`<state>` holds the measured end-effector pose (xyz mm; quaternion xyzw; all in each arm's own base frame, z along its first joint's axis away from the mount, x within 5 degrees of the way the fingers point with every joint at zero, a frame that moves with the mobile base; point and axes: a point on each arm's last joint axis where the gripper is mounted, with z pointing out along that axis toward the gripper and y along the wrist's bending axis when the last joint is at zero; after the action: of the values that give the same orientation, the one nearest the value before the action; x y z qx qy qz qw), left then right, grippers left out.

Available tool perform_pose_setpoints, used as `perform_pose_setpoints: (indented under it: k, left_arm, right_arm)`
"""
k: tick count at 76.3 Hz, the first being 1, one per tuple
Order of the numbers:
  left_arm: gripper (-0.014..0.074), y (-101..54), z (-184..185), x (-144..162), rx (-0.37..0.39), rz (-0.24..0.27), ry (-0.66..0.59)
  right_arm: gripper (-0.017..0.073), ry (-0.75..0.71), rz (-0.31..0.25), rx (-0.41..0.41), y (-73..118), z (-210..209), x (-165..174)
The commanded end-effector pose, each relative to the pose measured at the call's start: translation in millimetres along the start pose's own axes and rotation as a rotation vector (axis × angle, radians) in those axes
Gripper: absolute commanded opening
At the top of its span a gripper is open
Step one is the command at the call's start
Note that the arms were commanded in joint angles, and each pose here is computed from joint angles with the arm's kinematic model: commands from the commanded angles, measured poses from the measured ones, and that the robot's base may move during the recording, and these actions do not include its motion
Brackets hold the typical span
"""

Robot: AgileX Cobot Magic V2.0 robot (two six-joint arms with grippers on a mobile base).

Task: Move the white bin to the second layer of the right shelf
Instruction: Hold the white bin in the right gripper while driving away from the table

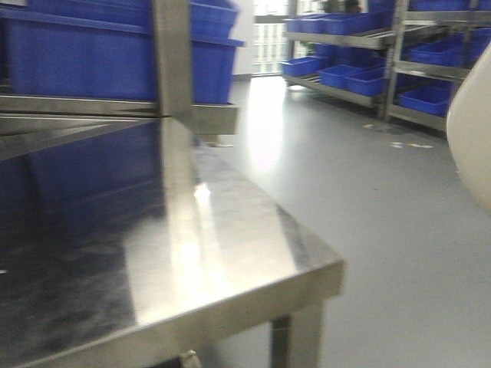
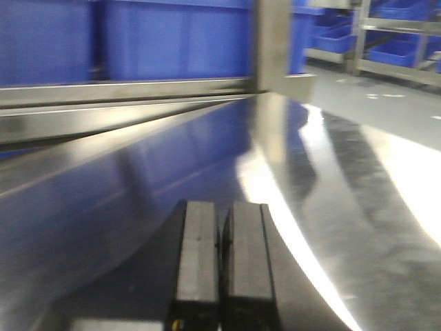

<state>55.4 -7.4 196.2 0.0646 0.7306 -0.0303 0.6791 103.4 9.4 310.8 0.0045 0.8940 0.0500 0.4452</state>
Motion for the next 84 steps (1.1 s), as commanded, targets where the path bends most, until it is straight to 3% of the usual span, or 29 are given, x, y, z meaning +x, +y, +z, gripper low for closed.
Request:
perform_pose_setpoints:
  k: [1,84]
  left_arm:
    - [0.0085,-0.4,1.0,3.8,0.001,-0.005,-0.063]
    - [0.0085,-0.4,1.0,3.8,0.001,-0.005,-0.063]
  right_arm:
    - [0.0109,-0.111,0.007,-0.008,1.1,-6.4,-14.6]
    - [0.0109,-0.111,0.007,-0.008,1.1,-6.4,-14.6]
